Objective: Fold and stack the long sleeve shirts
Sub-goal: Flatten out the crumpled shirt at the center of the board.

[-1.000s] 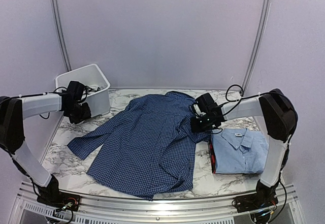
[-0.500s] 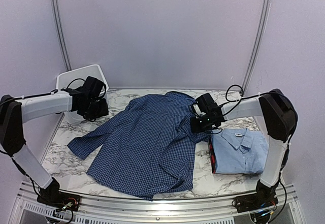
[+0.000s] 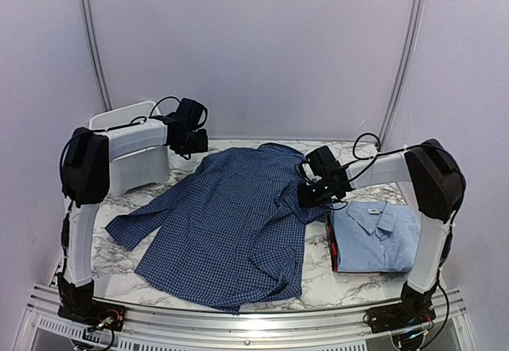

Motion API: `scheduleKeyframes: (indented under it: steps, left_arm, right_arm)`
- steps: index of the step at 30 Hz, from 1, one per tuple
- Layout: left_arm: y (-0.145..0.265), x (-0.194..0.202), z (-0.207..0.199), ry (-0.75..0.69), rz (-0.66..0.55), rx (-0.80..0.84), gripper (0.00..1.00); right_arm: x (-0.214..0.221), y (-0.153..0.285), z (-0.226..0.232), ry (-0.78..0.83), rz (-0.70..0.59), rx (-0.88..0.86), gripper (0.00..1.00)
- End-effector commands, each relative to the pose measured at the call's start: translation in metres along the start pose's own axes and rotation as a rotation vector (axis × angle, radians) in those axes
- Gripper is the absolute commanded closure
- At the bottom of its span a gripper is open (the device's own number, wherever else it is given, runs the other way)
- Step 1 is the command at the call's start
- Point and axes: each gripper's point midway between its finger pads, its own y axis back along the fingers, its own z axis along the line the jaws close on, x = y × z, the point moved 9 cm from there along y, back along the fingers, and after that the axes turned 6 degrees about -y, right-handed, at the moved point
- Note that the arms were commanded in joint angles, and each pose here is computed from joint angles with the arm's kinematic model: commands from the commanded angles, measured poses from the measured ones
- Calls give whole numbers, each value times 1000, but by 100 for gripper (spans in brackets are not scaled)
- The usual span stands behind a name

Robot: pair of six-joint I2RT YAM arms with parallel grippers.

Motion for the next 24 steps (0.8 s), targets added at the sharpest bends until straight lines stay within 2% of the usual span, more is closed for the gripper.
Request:
scheduleKeyframes:
  steps: [1, 5, 15, 19, 24]
  left_arm:
    - [-27, 7, 25, -39, 74, -84, 53]
    - [-32, 14, 56, -7, 104, -149, 53]
    - [8, 40, 111, 78, 129, -280, 53]
    - [19, 42, 115, 97, 127, -270, 53]
    - [26, 41, 94, 69, 120, -174, 53]
  right_arm:
    - [7, -12, 0, 1, 44, -10, 100]
    - [9, -13, -1, 2, 50, -10, 100]
    - [17, -19, -4, -5, 69, -10, 100]
    - [19, -19, -5, -3, 73, -5, 100]
    - [21, -20, -7, -5, 79, 13, 100]
